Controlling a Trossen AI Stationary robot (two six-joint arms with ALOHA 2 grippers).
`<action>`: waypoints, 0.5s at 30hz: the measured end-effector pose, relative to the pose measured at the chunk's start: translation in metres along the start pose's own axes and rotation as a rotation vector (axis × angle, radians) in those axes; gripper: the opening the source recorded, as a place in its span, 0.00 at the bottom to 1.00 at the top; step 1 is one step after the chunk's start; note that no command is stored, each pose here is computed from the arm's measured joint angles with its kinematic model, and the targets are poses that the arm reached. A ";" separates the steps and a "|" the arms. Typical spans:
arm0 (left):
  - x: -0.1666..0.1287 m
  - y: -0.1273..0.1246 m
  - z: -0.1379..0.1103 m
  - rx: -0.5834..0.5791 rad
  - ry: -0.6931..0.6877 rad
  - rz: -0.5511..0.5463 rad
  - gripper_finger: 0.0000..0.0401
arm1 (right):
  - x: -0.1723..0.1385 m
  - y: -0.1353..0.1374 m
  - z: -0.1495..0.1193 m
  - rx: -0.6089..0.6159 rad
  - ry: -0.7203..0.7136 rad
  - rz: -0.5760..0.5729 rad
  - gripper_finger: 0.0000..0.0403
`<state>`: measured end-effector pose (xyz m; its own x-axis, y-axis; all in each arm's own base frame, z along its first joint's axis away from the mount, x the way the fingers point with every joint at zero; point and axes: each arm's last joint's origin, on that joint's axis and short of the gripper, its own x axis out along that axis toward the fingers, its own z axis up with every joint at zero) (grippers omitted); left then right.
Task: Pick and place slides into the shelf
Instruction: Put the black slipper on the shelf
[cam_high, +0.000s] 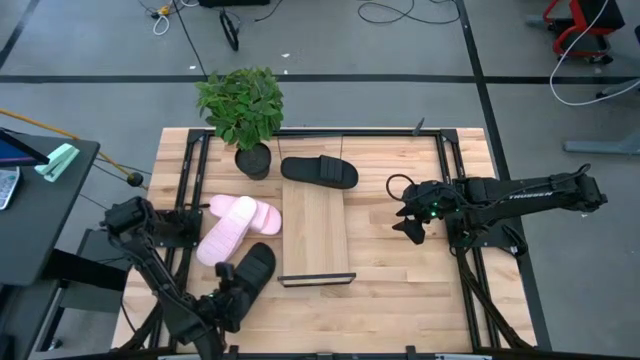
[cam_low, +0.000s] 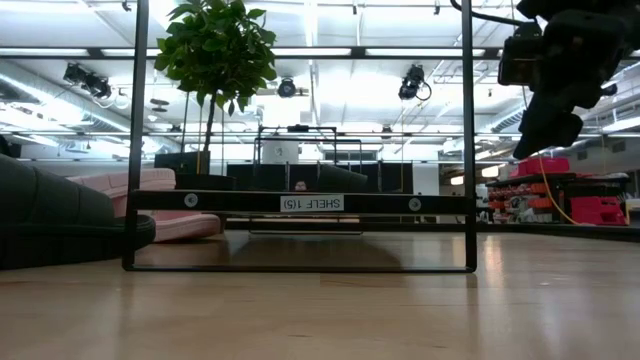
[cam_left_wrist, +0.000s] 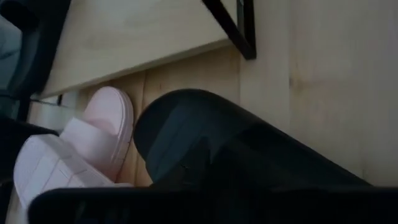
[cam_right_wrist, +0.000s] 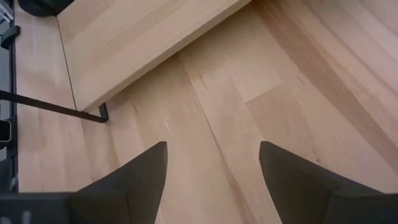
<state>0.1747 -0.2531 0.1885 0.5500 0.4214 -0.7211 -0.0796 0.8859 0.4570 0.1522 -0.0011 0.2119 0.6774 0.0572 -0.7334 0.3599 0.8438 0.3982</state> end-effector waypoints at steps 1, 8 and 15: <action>0.002 0.001 0.001 -0.005 0.016 -0.004 0.19 | 0.000 0.000 0.000 -0.001 0.000 0.000 0.65; 0.010 0.005 0.006 0.015 0.096 -0.033 0.37 | 0.000 0.004 -0.003 -0.026 0.013 0.019 0.65; 0.014 0.007 0.009 0.086 0.116 -0.038 0.51 | 0.000 0.006 -0.004 -0.036 0.018 0.025 0.65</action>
<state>0.1893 -0.2427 0.1864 0.4514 0.4118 -0.7916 0.0136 0.8839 0.4675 0.1521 0.0056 0.2120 0.6743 0.0877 -0.7332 0.3197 0.8604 0.3969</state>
